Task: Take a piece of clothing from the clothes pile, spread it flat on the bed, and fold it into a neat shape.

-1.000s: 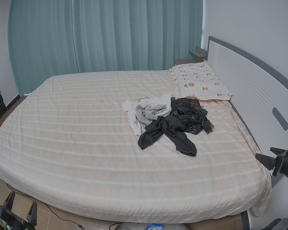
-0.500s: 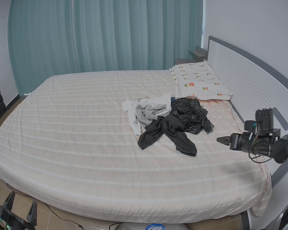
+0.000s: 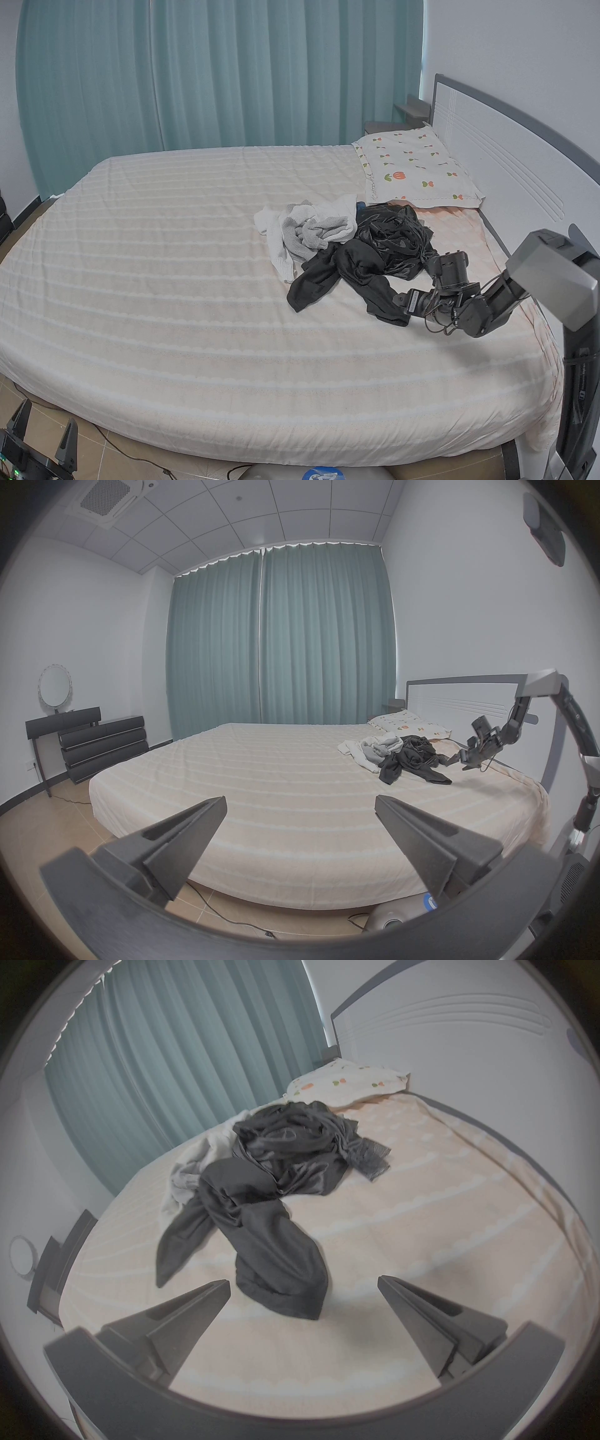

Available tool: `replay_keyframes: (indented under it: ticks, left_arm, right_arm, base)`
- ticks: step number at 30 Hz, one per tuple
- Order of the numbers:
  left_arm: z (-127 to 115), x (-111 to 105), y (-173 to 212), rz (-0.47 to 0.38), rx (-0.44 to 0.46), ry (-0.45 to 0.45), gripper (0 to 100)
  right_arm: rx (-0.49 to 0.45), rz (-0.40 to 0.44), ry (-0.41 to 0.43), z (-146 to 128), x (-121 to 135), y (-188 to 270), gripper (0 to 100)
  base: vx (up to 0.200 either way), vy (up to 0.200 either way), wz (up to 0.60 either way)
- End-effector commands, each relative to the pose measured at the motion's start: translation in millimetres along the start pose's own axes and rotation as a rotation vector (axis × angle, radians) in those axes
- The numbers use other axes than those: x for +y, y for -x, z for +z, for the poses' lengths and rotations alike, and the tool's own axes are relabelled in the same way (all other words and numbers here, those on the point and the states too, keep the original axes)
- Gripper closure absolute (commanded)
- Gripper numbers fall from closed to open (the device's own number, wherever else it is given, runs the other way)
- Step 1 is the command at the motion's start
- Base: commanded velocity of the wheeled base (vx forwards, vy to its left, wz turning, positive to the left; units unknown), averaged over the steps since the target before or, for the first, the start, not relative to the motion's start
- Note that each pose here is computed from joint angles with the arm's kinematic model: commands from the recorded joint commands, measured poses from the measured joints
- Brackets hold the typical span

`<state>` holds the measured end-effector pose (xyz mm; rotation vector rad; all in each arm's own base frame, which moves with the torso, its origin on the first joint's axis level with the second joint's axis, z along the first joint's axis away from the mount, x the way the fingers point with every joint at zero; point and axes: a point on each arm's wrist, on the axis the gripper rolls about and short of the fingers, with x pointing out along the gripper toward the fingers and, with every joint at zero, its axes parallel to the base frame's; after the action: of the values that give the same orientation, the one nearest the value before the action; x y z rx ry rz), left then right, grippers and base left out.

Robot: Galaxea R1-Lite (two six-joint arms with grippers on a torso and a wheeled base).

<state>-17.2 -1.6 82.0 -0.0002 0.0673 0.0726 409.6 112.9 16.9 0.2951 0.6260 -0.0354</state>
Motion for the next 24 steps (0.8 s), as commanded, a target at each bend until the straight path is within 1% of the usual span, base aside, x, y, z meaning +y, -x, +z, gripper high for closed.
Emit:
replay_keyframes:
  ticks: [1,6,17,18,24]
  left_arm:
    - [-4.8,0.0,-1.4,0.001,0.019,0.001,0]
    - [-4.8,0.0,-1.4,0.001,0.019,0.001,0]
    - [-4.8,0.0,-1.4,-0.001,0.019,0.003,0]
    - [-4.8,0.0,-1.4,-0.001,0.019,0.003,0]
    - [-4.8,0.0,-1.4,-0.001,0.019,0.004,0]
  right_arm:
    - [0.045,-0.039,0.004,-38.4,2.4,-53.9,0]
    - [0.013,-0.029,-0.003,-36.3,7.7,-70.6,0]
    - [-0.026,0.000,-0.004,-32.6,20.8,-84.1,0]
    - [-0.028,0.001,-0.004,-33.1,20.9,-85.8,100]
    - [-0.041,0.009,-0.009,-30.8,22.7,-84.9,100]
  base:
    - [0.000,0.000,0.00]
    - [0.000,0.000,0.00]
    - [0.000,0.000,0.00]
    - [0.000,0.000,0.00]
    - [0.000,0.000,0.00]
